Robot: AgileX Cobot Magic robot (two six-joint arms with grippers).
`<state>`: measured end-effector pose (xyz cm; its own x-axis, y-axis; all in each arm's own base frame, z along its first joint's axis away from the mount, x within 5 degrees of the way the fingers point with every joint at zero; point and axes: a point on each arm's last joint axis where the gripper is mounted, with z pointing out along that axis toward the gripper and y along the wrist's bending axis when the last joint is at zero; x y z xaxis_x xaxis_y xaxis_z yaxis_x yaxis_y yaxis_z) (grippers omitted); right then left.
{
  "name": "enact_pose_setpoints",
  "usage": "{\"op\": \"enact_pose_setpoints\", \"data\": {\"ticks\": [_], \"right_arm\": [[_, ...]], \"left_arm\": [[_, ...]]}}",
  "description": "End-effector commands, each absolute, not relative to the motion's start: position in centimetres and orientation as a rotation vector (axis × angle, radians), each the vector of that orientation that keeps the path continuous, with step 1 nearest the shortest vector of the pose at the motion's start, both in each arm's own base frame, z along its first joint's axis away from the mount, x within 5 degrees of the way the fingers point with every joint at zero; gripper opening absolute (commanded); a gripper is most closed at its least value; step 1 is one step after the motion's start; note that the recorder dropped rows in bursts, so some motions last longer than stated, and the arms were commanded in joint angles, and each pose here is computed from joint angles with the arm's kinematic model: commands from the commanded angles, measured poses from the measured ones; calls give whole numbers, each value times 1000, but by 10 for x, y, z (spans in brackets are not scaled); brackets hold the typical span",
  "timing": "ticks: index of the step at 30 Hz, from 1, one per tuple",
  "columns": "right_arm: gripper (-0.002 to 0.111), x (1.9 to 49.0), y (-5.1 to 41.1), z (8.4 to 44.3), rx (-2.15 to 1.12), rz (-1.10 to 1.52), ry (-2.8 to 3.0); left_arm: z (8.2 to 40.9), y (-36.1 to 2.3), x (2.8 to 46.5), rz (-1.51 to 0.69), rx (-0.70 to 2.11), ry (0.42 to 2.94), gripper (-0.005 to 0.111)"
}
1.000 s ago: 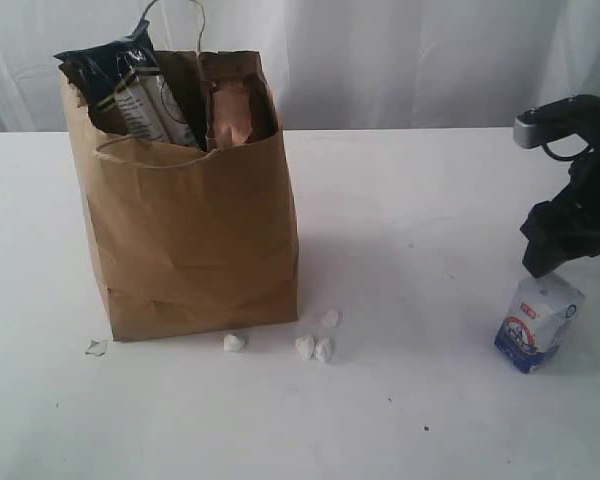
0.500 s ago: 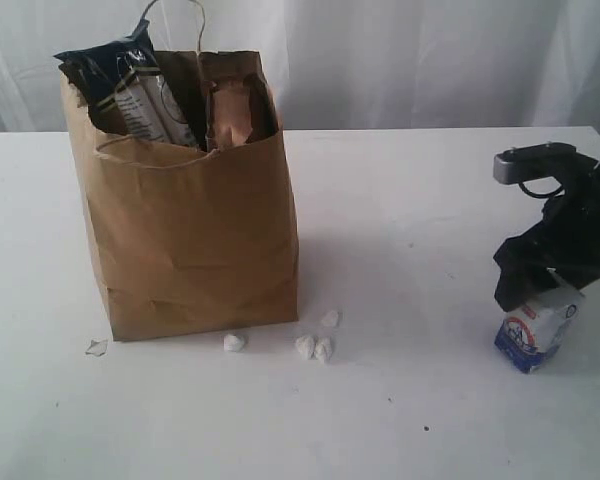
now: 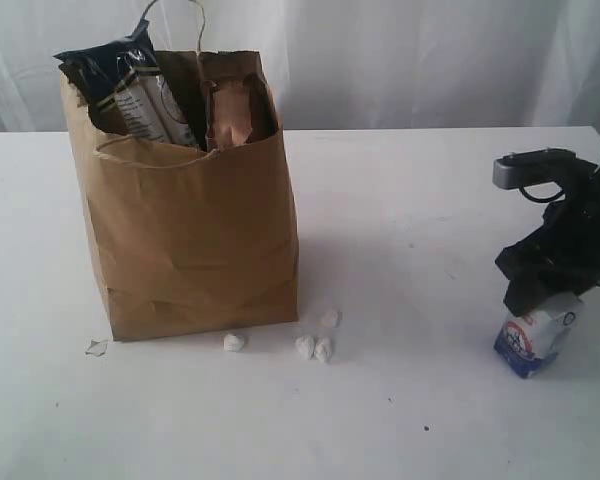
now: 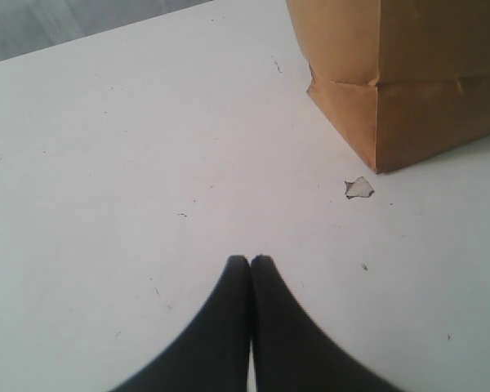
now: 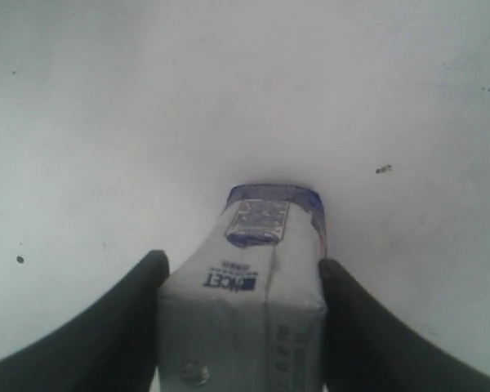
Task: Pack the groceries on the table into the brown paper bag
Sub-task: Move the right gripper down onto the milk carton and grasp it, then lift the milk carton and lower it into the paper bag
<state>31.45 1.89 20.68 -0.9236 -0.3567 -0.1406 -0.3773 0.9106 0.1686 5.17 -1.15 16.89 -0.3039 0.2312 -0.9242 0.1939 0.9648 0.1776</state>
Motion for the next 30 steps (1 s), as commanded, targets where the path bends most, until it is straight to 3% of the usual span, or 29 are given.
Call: {"op": "enact_pose_setpoints", "data": {"ticks": [1, 8, 20, 30], "right_arm": [[37, 310, 18, 215, -592, 332, 3005], [32, 313, 22, 278, -514, 355, 2909], [32, 312, 64, 398, -355, 983, 2346], [32, 306, 75, 458, -422, 1135, 2069]], "left_arm": [[168, -12, 51, 24, 307, 1891, 0], [168, -12, 51, 24, 307, 1891, 0], [168, -12, 51, 24, 307, 1891, 0], [168, -12, 51, 24, 307, 1891, 0]]}}
